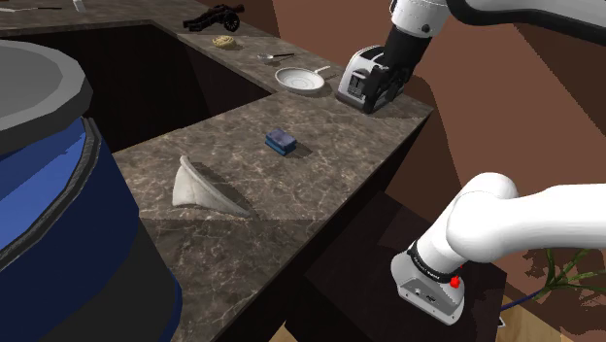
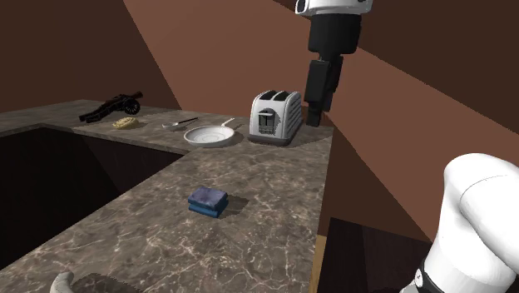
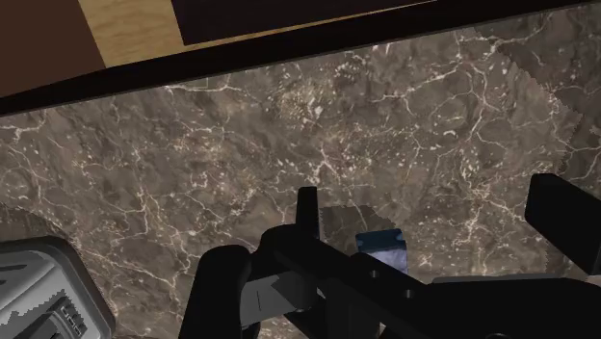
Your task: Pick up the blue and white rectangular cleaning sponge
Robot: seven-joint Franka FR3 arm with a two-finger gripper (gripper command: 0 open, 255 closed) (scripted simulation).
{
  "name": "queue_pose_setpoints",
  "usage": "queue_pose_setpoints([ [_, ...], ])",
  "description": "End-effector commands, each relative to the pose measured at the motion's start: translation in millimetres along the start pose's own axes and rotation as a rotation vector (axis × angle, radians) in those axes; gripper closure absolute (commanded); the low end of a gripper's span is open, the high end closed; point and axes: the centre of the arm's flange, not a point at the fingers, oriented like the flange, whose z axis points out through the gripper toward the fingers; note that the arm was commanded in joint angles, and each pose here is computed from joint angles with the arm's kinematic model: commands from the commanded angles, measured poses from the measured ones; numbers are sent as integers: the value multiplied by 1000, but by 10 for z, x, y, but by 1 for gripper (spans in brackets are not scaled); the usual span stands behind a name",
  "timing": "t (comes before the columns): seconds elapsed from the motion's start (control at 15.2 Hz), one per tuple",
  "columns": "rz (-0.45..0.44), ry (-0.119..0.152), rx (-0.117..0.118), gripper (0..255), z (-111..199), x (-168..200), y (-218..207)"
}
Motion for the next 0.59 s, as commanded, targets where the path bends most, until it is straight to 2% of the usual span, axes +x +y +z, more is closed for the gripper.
queue_pose_setpoints([
  [0.0,0,0,0,0,0,0,0],
  [0.53,-76,-32,-39,0,741,793,-163],
])
